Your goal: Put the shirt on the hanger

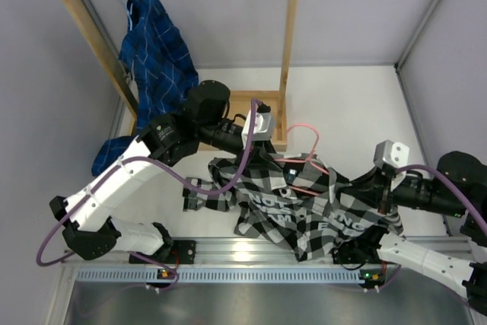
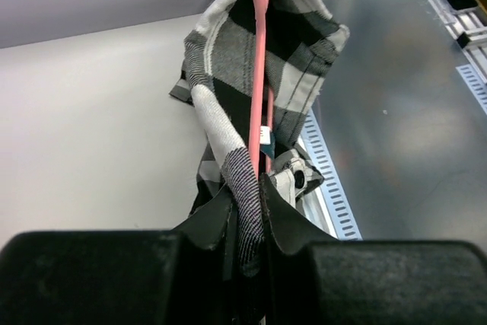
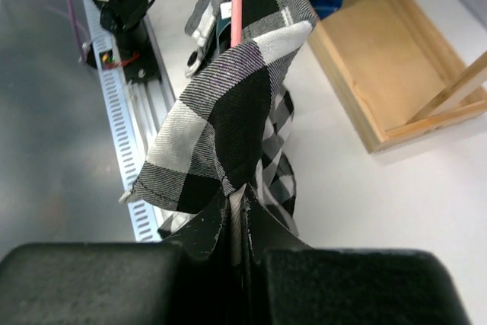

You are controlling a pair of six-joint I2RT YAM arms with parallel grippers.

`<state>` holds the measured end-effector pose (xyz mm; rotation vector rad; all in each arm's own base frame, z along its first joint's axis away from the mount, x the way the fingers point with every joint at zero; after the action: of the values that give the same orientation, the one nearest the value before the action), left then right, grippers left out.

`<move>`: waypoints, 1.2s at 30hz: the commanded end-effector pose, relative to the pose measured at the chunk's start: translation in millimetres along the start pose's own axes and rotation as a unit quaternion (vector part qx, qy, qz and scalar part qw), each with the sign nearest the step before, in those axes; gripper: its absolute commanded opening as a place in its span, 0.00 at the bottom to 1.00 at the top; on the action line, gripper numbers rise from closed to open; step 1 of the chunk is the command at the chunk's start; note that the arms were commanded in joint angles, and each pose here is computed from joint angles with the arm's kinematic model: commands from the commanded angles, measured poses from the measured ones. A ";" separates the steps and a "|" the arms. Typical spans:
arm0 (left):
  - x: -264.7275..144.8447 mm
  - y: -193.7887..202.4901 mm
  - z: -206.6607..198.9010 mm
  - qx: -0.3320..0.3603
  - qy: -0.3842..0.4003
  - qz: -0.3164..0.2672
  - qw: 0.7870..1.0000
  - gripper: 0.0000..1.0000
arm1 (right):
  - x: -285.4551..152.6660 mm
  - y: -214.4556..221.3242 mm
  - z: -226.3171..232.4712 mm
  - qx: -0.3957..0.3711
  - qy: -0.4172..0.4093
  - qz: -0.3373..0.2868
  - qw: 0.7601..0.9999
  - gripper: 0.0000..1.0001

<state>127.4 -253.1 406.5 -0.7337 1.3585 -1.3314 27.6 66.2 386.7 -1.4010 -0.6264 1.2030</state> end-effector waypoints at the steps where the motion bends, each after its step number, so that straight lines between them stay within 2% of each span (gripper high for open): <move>1: -11.2 -21.3 15.3 0.009 -0.101 -0.003 0.995 0.15 | -19.9 -20.4 3.9 -0.010 0.017 -0.097 0.995 0.00; 2: -16.2 -23.1 21.0 0.008 -0.151 0.005 0.989 0.32 | -20.0 -20.6 3.3 -0.009 0.022 -0.099 0.995 0.00; 3: -19.0 -25.1 23.9 0.005 -0.178 0.005 0.984 0.54 | -20.5 -20.2 3.0 -0.007 0.025 -0.099 0.995 0.00; 4: -22.2 -31.1 27.9 -0.003 -0.212 -0.006 0.977 0.66 | -19.7 -21.0 2.3 -0.005 0.028 -0.100 0.995 0.00; 5: -29.0 -36.5 28.3 -0.002 -0.243 -0.010 0.970 0.88 | -19.0 -20.9 1.0 -0.003 0.034 -0.099 0.995 0.00; 6: -37.0 -40.3 33.3 -0.007 -0.296 -0.007 0.955 0.98 | -16.9 -21.9 -0.1 -0.001 0.038 -0.097 0.995 0.00; 9: -58.3 -58.8 30.3 -0.023 -0.373 -0.030 0.927 0.98 | -13.9 -24.0 -3.1 0.003 0.052 -0.095 0.994 0.00; 12: -95.3 -76.1 20.3 -0.060 -0.497 -0.060 0.864 0.98 | -11.8 -32.5 -6.8 0.017 0.077 -0.110 0.991 0.00; 13: -110.2 -77.7 16.7 -0.084 -0.552 -0.070 0.827 0.98 | -11.7 -36.5 -8.2 0.020 0.086 -0.120 0.989 0.00; 15: -126.0 -76.4 2.9 -0.102 -0.584 -0.077 0.801 0.98 | -14.6 -53.3 -11.2 0.036 0.114 -0.164 0.979 0.00; 16: -140.5 -81.1 -14.7 -0.103 -0.593 -0.101 0.792 0.98 | -15.9 -60.6 -12.6 0.042 0.126 -0.179 0.975 0.00; 18: -141.4 -62.8 -28.5 -0.108 -0.587 -0.091 0.797 0.98 | -24.1 -81.3 -12.5 0.053 0.142 -0.223 0.963 0.00; 20: -153.7 -51.7 -53.4 -0.107 -0.588 -0.099 0.796 0.98 | -21.2 -98.5 -15.4 0.051 0.157 -0.235 0.958 0.00; 21: -148.2 -30.7 -56.9 -0.123 -0.586 -0.072 0.797 0.98 | -22.7 -115.4 -14.3 0.048 0.155 -0.254 0.954 0.00; 22: -154.5 -23.8 -70.8 -0.123 -0.586 -0.076 0.798 0.98 | -22.9 -124.4 -13.6 0.045 0.153 -0.263 0.951 0.00; 25: -143.1 21.0 -82.1 -0.135 -0.569 -0.022 0.811 0.98 | -27.1 -162.3 -9.6 0.036 0.141 -0.314 0.938 0.00; 26: -146.0 29.3 -91.2 -0.128 -0.568 -0.024 0.813 0.98 | -28.3 -171.4 -8.7 0.036 0.139 -0.327 0.934 0.00; 27: -136.7 53.2 -91.1 -0.135 -0.560 0.007 0.817 0.98 | -29.0 -186.7 -7.8 0.034 0.137 -0.345 0.928 0.00; 31: -128.7 88.4 -99.8 -0.147 -0.556 0.028 0.817 0.98 | -38.3 -231.2 -7.3 -0.010 0.148 -0.408 0.901 0.00; 35: -123.0 102.0 -99.0 -0.158 -0.562 0.021 0.812 0.98 | -36.0 -261.1 -7.5 -0.042 0.144 -0.468 0.871 0.00; 36: -121.0 103.6 -99.0 -0.160 -0.559 0.015 0.814 0.98 | -22.9 -260.1 -10.8 -0.046 0.143 -0.462 0.874 0.00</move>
<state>91.5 -89.9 311.1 -1.3263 0.6460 -0.3526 96.9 104.0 595.8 -1.1905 -0.8230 0.4009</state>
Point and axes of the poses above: each gripper's point midway between its finger pads, its own x axis out along the fingers, its own z axis along the line the jaws close on, y = z × x, the point moved 9 cm from there along -x, back along the fingers, and after that the axes turned 11 degrees about x, right-handed, at the moved point
